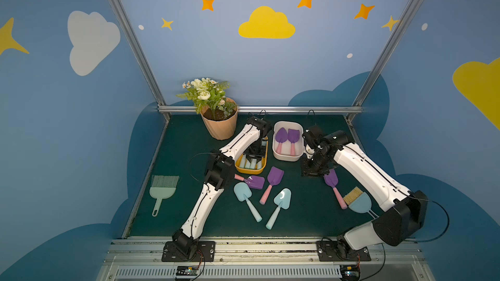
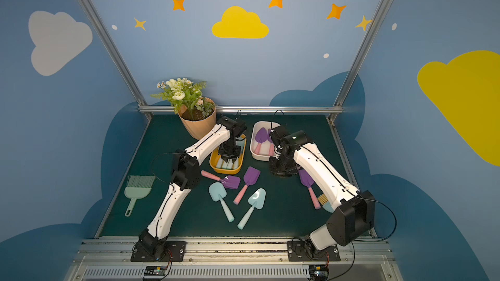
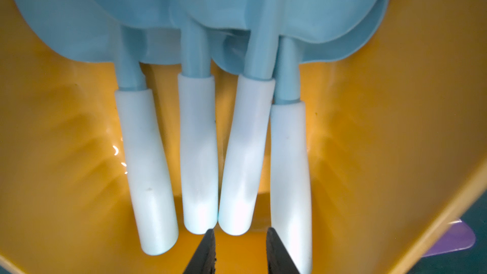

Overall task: Sort the small shovels by color and place them into the storage box
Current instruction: Place the shovel in the storage box.

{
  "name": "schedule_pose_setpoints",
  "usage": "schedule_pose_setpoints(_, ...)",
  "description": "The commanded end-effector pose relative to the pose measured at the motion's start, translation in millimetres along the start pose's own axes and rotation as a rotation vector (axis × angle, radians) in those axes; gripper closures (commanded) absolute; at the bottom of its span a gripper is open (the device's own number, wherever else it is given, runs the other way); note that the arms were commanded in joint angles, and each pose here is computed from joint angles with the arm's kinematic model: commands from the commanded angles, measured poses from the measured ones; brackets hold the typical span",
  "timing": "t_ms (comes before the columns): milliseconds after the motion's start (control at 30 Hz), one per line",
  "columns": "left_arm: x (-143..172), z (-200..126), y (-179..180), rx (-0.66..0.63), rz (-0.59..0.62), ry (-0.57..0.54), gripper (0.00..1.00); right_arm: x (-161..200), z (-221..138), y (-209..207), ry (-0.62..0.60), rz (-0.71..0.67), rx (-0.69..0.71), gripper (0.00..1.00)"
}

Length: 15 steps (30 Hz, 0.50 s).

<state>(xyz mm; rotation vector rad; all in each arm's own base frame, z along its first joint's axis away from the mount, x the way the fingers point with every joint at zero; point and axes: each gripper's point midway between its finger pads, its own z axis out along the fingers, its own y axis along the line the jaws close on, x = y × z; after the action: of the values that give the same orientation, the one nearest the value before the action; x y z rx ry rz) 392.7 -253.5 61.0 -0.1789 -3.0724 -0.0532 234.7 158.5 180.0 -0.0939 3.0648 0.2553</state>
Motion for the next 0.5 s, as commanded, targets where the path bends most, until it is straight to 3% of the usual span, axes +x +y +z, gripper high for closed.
schedule_pose_setpoints(0, 4, -23, -1, 0.016, 0.004, -0.032, 0.81, 6, 0, -5, 0.017, 0.009, 0.005, 0.65)
schedule_pose_setpoints(233, 5, -52, -3, 0.041, 0.005, -0.096, 0.8, 5, -4, -6, 0.001, 0.019, 0.006, 0.65)
schedule_pose_setpoints(467, 22, -112, 4, 0.029, 0.023, -0.233, 0.72, 8, -14, -15, -0.035, 0.073, 0.018, 0.64)
